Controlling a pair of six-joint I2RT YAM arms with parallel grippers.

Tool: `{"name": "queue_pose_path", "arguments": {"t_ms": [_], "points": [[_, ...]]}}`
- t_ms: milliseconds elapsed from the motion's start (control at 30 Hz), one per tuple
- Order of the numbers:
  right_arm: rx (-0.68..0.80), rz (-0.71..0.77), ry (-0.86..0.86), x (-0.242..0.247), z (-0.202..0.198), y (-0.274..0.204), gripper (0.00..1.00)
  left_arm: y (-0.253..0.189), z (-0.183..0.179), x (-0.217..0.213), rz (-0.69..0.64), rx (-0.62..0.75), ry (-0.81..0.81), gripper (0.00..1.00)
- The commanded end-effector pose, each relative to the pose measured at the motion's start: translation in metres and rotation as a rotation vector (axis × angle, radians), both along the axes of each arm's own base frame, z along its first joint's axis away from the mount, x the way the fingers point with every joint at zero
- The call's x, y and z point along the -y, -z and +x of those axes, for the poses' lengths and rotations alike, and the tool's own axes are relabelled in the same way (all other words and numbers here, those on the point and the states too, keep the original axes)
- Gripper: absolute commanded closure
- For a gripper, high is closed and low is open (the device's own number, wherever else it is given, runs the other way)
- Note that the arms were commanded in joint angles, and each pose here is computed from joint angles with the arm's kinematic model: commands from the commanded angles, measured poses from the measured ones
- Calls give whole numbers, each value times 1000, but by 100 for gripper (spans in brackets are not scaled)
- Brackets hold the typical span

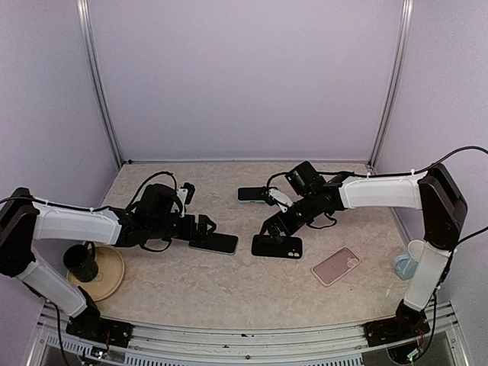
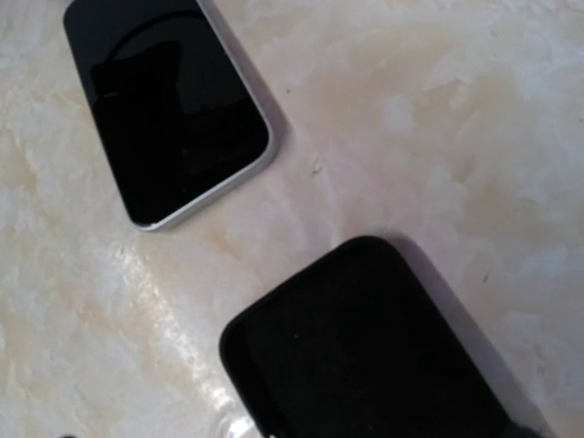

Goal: Put the phone into the phone case
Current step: Adjust the phone at the center of the board, then pick up the phone from the center of the board.

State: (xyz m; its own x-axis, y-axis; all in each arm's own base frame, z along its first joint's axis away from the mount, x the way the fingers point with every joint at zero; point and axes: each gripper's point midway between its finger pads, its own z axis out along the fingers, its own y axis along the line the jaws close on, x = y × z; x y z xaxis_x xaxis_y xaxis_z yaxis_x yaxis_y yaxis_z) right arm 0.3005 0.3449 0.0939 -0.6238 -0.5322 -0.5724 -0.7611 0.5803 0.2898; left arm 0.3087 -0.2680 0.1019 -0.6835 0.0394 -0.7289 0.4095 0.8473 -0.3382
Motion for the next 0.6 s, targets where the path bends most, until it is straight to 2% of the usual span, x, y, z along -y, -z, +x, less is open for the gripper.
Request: {"name": "queue_pose_path", "arguments": {"t_ms": [0, 133, 267, 400, 533, 567], "points": [[32, -17, -13, 2, -2, -8, 0, -9, 9, -3, 150, 96, 45, 1], [44, -17, -12, 4, -3, -11, 0, -21, 10, 10, 235, 215, 135, 1], [60, -1, -20, 5, -6, -15, 0, -21, 8, 17, 368, 263, 295, 1], [55, 16, -33, 4, -10, -15, 0, -13, 8, 26, 525, 253, 482, 1], [61, 28, -36, 6, -13, -18, 0, 21, 4, 26, 679, 199, 682, 1], [66, 35, -36, 6, -14, -20, 0, 25, -2, 30, 682, 178, 755, 1]]}}
